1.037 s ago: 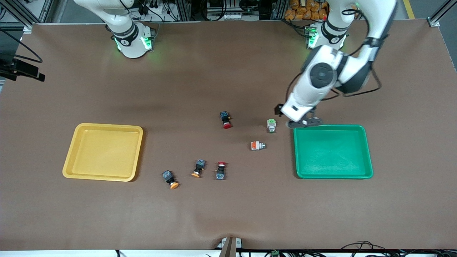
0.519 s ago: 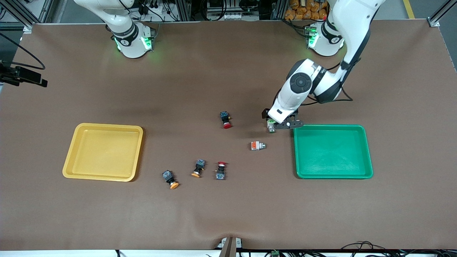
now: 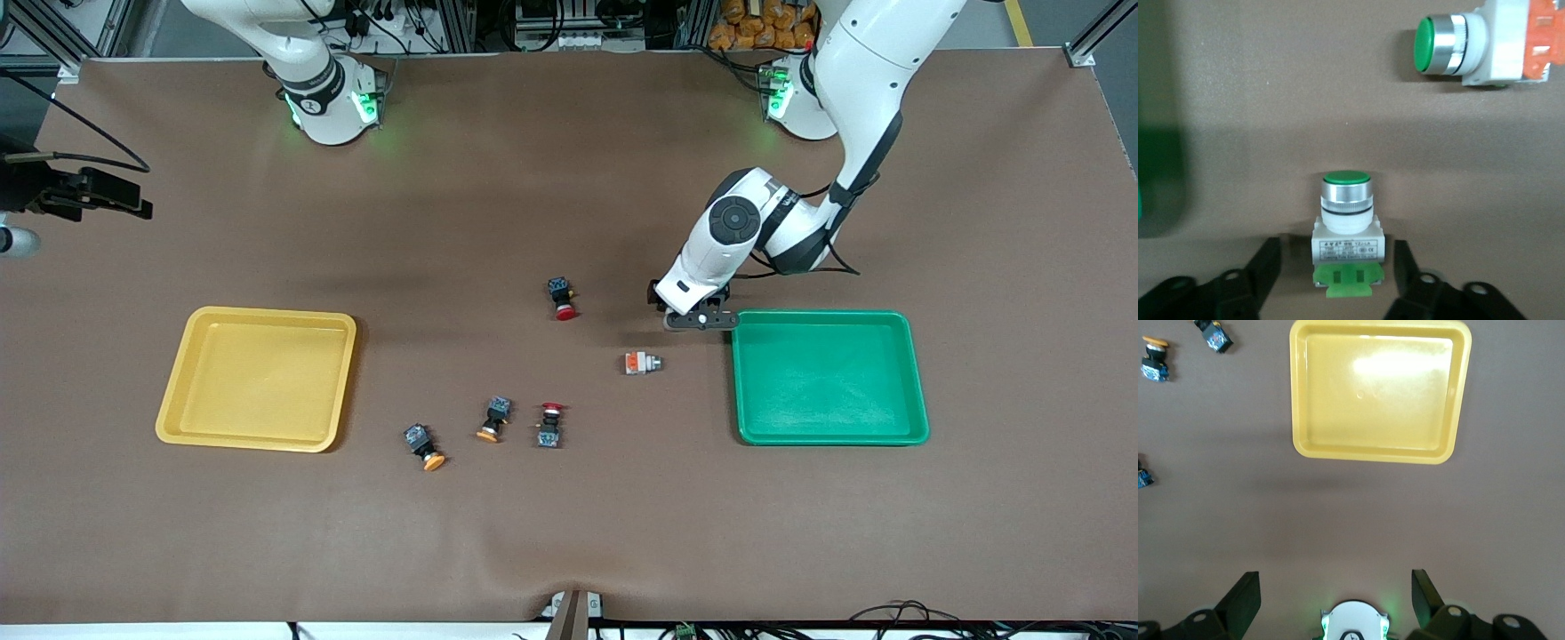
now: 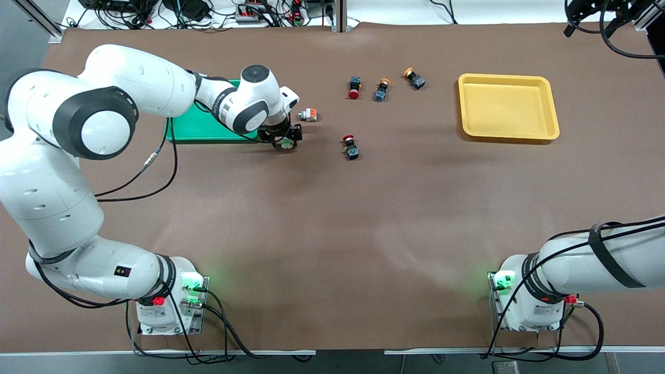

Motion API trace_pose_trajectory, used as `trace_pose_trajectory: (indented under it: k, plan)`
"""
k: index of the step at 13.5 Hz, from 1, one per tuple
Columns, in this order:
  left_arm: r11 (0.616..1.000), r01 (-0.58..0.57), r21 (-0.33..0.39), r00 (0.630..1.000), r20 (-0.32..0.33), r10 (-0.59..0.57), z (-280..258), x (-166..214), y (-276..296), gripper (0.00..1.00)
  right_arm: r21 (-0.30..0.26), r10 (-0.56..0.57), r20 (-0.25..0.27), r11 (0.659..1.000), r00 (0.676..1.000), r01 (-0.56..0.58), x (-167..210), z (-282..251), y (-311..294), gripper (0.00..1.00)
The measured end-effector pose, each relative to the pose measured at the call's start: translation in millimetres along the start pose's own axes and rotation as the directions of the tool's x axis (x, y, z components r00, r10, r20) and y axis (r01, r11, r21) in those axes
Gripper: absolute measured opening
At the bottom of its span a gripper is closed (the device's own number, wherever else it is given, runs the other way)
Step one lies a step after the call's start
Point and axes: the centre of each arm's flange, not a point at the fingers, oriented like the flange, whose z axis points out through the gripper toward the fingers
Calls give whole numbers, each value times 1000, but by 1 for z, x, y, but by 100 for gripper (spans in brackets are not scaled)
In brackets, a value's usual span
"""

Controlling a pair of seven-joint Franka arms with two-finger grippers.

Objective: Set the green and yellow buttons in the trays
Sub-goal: 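Close the left gripper on the green-capped button and lift it, then carry the button to the green tray while the right gripper reaches the yellow button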

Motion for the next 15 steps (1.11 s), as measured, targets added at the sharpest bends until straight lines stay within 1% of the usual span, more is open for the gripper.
trace_pose_trajectory:
  k: [3, 5, 7, 8, 10, 11, 12, 13, 15]
  plan:
    - [1000, -4, -1, 1000, -7, 4, -3, 3, 1, 41, -2, 8, -24, 1000, 1000, -8, 7, 1, 3, 100]
    - [1000, -2, 12, 1000, -5, 2, -9, 8, 2, 41, -4, 43, -50, 999, 998, -43, 23, 11, 4, 100]
    - [998, 3, 62, 1000, 14, -4, -30, 19, 2, 41, -4, 127, -71, 992, 989, -127, 49, 31, 6, 100]
    - [996, 2, 93, 1000, 21, -4, -47, 27, 1, 41, -3, 175, -75, 984, 982, -176, 63, 44, 7, 100]
    - [989, -22, 146, 999, 31, 17, -88, 42, -6, 41, -5, 269, -61, 963, 961, -269, 88, 75, 9, 100]
    - [987, -31, 159, 999, 30, 26, -103, 49, -13, 41, -5, 319, -60, 948, 946, -319, 100, 90, 10, 100]
    - [985, -51, 164, 998, 31, 46, -113, 58, -28, 41, 0, 372, -72, 928, 925, -373, 112, 104, 8, 100]
    - [984, -77, 163, 997, 36, 72, -117, 70, -51, 41, 9, 426, -93, 904, 900, -427, 124, 115, 2, 100]
    - [981, -115, 156, 993, 55, 107, -119, 95, -110, 41, 39, 529, -139, 847, 837, -530, 148, 139, -25, 100]
